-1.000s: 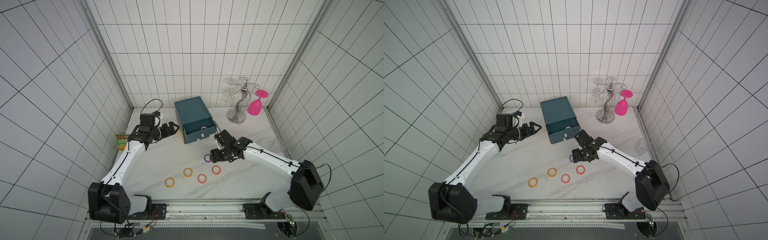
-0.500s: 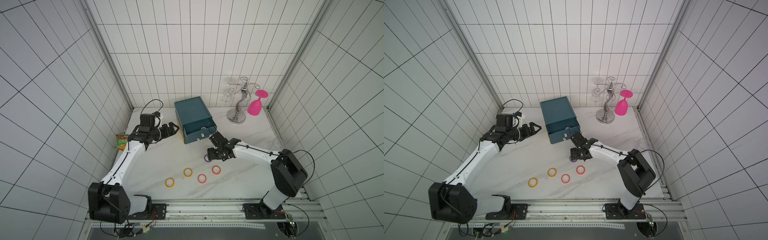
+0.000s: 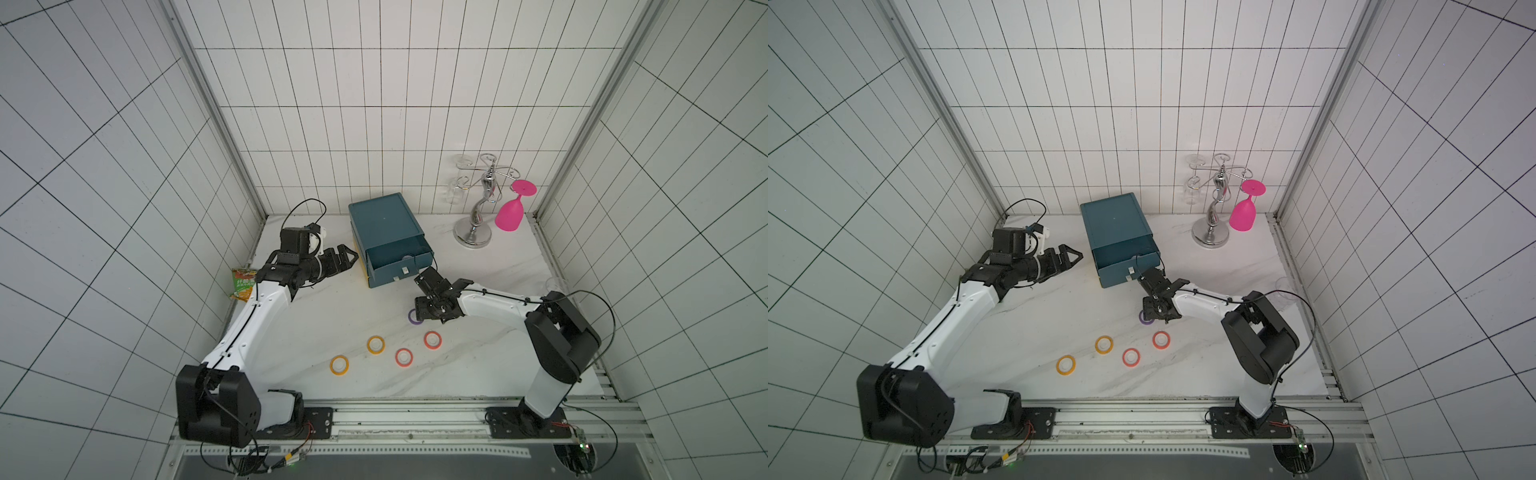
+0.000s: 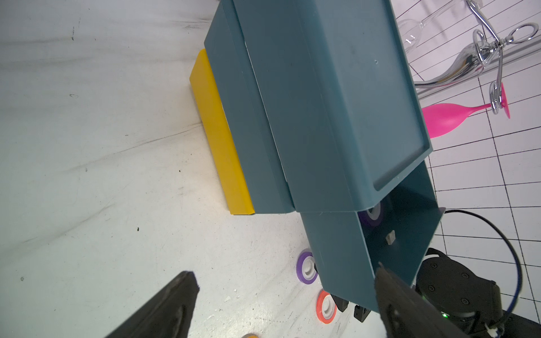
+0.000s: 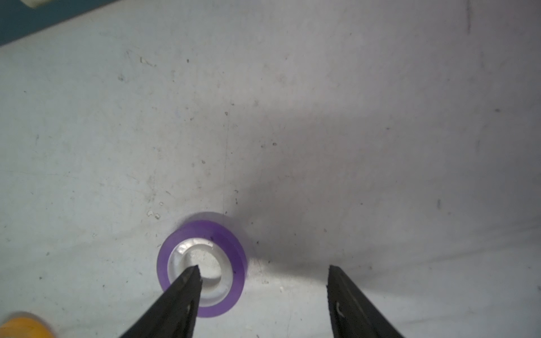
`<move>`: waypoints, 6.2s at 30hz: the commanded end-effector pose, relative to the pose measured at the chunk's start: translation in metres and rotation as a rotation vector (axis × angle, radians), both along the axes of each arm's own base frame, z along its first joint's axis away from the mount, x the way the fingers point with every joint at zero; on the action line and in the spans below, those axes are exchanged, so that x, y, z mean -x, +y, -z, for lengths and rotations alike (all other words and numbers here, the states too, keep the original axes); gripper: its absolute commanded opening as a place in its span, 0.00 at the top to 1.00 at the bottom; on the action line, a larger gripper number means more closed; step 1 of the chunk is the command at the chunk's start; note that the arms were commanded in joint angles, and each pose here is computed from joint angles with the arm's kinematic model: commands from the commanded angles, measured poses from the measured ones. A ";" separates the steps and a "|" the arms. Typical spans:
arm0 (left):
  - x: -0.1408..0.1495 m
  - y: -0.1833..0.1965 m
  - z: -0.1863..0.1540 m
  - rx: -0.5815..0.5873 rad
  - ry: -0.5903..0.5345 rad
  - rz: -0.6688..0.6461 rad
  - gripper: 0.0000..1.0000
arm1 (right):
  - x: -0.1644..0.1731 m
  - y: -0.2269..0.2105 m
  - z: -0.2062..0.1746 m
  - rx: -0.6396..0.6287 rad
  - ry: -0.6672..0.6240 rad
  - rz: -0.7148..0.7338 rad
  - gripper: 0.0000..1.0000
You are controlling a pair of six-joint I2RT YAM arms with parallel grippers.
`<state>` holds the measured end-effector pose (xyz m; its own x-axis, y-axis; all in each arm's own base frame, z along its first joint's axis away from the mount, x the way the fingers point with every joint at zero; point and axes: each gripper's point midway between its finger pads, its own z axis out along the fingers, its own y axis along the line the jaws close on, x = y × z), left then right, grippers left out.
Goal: Place the transparent tape into the drawer according to color
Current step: Pick up the tape from the drawer, then place the tape in the drawer, then close the drawer in the storage box.
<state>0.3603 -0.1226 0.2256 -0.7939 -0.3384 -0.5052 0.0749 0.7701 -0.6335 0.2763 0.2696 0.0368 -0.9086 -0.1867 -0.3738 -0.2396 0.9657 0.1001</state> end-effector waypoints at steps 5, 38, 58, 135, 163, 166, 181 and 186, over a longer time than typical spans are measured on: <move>-0.001 0.004 -0.007 -0.017 -0.032 -0.007 0.02 | 0.009 -0.005 0.019 0.062 0.018 -0.007 0.31; 0.000 0.006 -0.014 -0.023 -0.052 -0.013 0.02 | 0.071 -0.056 0.049 0.214 0.387 -0.031 0.60; -0.002 0.010 -0.016 -0.022 -0.059 -0.025 0.02 | 0.067 -0.061 0.034 0.253 0.389 -0.046 1.00; -0.029 -0.022 -0.058 0.033 -0.126 0.045 0.02 | -0.088 0.043 -0.261 -0.293 -0.250 -0.084 0.24; -0.077 -0.045 -0.015 -0.131 0.015 0.023 0.40 | -0.013 0.042 -0.216 -0.437 -0.210 -0.147 0.01; -0.079 -0.047 -0.012 -0.138 0.023 0.025 0.47 | -0.014 0.046 -0.212 -0.437 -0.217 -0.151 0.02; -0.077 -0.047 -0.004 -0.157 0.050 0.035 0.53 | -0.021 0.061 -0.191 -0.411 -0.229 -0.177 0.57; -0.077 -0.048 -0.005 -0.152 0.048 0.043 0.54 | -0.027 0.069 -0.183 -0.391 -0.239 -0.192 0.59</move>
